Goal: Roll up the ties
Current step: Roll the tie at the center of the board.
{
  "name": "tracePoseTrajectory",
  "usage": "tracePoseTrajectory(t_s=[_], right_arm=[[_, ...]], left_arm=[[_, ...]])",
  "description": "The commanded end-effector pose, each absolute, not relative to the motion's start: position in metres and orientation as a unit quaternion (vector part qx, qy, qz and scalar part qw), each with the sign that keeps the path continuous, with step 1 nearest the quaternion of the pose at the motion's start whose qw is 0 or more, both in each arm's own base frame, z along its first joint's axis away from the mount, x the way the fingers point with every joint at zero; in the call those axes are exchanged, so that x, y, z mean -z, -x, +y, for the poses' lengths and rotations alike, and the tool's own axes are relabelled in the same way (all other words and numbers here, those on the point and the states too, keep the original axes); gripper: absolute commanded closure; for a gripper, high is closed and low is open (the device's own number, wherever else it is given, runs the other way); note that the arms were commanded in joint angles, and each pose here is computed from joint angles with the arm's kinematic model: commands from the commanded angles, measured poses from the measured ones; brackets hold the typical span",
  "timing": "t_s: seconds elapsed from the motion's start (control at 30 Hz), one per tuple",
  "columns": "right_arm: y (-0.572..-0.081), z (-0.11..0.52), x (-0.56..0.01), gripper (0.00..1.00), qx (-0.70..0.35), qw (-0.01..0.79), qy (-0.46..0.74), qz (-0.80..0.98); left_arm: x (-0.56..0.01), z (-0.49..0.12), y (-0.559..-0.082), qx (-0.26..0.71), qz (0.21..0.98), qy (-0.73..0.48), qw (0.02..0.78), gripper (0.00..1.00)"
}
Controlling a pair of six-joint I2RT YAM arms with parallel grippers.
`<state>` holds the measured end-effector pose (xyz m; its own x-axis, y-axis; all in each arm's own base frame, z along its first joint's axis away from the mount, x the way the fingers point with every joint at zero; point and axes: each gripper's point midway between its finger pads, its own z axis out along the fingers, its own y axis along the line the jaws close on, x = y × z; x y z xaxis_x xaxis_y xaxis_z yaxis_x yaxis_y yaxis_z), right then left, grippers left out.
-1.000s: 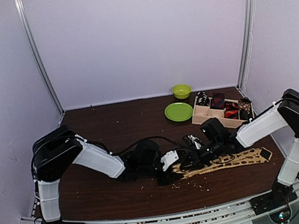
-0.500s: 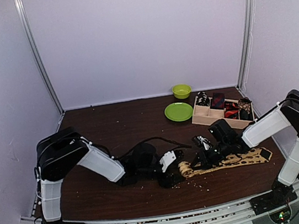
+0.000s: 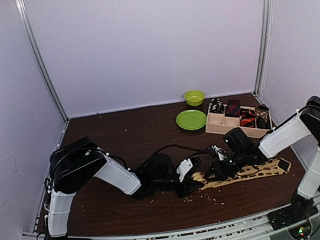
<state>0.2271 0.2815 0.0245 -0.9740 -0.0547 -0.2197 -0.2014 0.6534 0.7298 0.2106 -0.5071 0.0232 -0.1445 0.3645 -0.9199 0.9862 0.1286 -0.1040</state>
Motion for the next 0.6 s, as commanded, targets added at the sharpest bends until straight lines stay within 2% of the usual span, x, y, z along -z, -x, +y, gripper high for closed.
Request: tracePoseTrajectory(t_s=[0.0,0.17,0.27,0.37,0.57], right_arm=[[-0.219,0.266,-0.018,0.87,-0.368,0.080,0.068,0.924],[-0.224,0.276,-0.052,0.64,-0.401,0.098,0.077,0.908],[-0.223,0.288,-0.069,0.55,-0.440,0.094,0.066,0.891],[-0.222,0.299,-0.079,0.52,-0.463,0.091,0.063,0.880],[-0.223,0.314,-0.072,0.53,-0.454,0.081,0.070,0.885]], left_arm=[[0.002,-0.478,-0.205,0.318,0.670,-0.570,0.352,0.69],[0.025,-0.449,-0.192,0.264,0.679,-0.620,0.293,0.70],[0.029,-0.443,-0.190,0.252,0.677,-0.631,0.284,0.69],[0.029,-0.443,-0.190,0.247,0.674,-0.637,0.282,0.69],[0.028,-0.445,-0.192,0.245,0.671,-0.639,0.283,0.69]])
